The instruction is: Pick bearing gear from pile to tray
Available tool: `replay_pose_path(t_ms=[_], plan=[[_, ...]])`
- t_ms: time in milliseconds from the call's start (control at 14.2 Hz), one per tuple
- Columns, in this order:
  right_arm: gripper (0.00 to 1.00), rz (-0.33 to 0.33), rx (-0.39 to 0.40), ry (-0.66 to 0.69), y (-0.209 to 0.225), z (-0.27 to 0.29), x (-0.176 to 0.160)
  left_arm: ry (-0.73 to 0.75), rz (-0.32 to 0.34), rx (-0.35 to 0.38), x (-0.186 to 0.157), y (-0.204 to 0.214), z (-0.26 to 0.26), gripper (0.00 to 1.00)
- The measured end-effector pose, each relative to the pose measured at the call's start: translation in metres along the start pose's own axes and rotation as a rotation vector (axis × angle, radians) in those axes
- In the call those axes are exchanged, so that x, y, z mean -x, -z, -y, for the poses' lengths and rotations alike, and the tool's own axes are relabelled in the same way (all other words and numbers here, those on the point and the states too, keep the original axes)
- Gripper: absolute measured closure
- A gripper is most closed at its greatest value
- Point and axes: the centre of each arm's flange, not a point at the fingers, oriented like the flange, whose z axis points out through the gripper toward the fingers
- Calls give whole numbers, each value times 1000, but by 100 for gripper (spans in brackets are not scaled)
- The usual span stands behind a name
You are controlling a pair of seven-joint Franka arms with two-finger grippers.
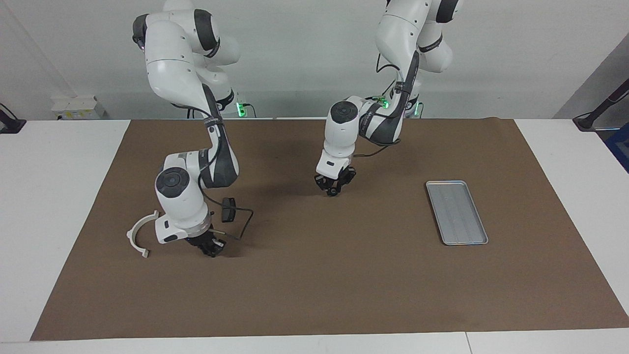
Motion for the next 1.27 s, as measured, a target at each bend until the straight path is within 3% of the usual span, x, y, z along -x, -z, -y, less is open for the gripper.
replay_pose_path(t_ms=[141, 352, 634, 775, 986, 1268], plan=[[77, 1, 1, 0, 0, 0, 0, -42, -1, -10, -37, 40, 23, 65], [77, 35, 39, 7, 16, -1, -3, -164, 34, -47, -98, 87, 118, 65], [77, 108, 96, 22, 126, 4, 7, -342, 117, -48, -157, 74, 273, 65], [77, 122, 111, 58, 180, 20, 33, -394, 137, -33, -169, 68, 325, 65], [77, 115, 105, 84, 235, 72, 89, -426, 130, -26, -162, 52, 353, 65], [77, 125, 52, -94, 257, 148, 164, -430, 106, -25, -140, 21, 358, 65]])
